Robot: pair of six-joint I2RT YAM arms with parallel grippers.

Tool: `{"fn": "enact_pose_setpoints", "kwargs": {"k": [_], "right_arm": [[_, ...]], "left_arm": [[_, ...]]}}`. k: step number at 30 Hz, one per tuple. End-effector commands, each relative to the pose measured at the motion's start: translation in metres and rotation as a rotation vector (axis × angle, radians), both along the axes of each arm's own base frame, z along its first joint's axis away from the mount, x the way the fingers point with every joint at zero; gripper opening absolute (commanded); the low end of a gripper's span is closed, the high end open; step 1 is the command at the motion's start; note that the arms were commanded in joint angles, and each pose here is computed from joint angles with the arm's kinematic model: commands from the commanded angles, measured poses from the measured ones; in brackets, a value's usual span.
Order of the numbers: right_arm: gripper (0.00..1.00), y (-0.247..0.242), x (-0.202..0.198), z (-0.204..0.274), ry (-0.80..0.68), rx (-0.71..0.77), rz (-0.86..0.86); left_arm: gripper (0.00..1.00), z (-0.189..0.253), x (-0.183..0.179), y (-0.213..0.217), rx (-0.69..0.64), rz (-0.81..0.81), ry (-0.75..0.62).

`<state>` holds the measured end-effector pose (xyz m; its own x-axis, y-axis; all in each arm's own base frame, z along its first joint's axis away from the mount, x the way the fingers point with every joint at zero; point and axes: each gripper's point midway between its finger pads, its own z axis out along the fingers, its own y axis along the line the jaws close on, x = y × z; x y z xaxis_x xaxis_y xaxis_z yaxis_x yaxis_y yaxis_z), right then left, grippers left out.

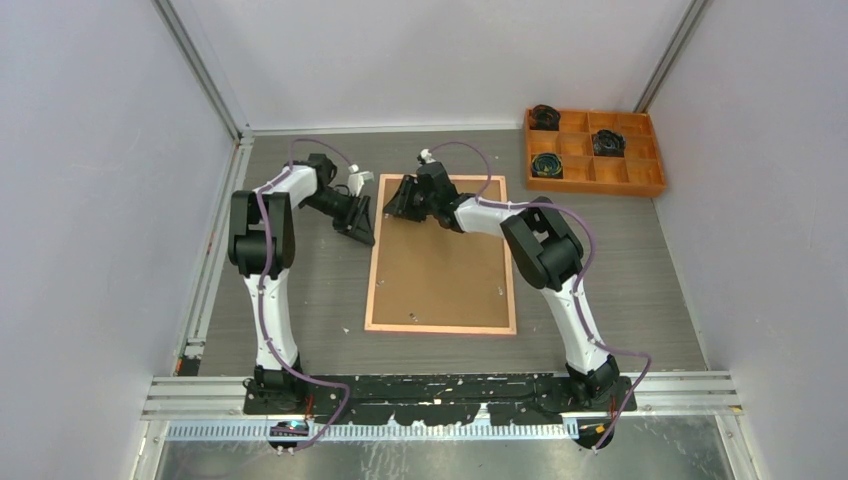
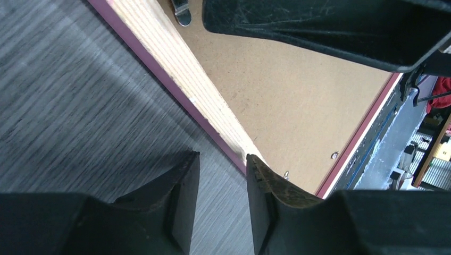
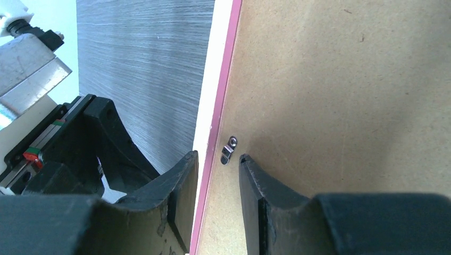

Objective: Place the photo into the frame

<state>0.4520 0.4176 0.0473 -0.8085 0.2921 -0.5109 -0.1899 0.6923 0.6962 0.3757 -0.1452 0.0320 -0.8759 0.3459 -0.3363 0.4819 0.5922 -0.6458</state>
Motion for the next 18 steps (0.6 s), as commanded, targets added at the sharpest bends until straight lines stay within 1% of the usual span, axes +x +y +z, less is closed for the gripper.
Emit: {"fn": "enact_pose_setpoints", "kwargs": {"k": [1,4,7,13,18], "right_arm": [[0.4,-0.003,0.006,0.006,0.007,0.009,-0.019],[0.39,-0.004,0.008,0.003,0.014,0.022,-0.026],[0.39,-0.001,0.008,0.002,0.025,0.033,-0.021],[0.38,0.005,0.007,-0.004,0.054,0.055,-0.007],[0.37,0.008,0.005,-0.006,0.07,0.073,0.0]], "left_arm": [[0.41,0.015,0.009,0.005,0.012,0.007,-0.077],[0.41,0.008,0.011,0.002,0.004,0.014,-0.053],[0.37,-0.001,0.011,0.0,0.018,0.016,-0.022],[0.3,-0.012,0.012,0.001,0.042,0.024,-0.004],[0.27,-0.011,0.013,0.002,0.05,0.022,-0.008]]}}
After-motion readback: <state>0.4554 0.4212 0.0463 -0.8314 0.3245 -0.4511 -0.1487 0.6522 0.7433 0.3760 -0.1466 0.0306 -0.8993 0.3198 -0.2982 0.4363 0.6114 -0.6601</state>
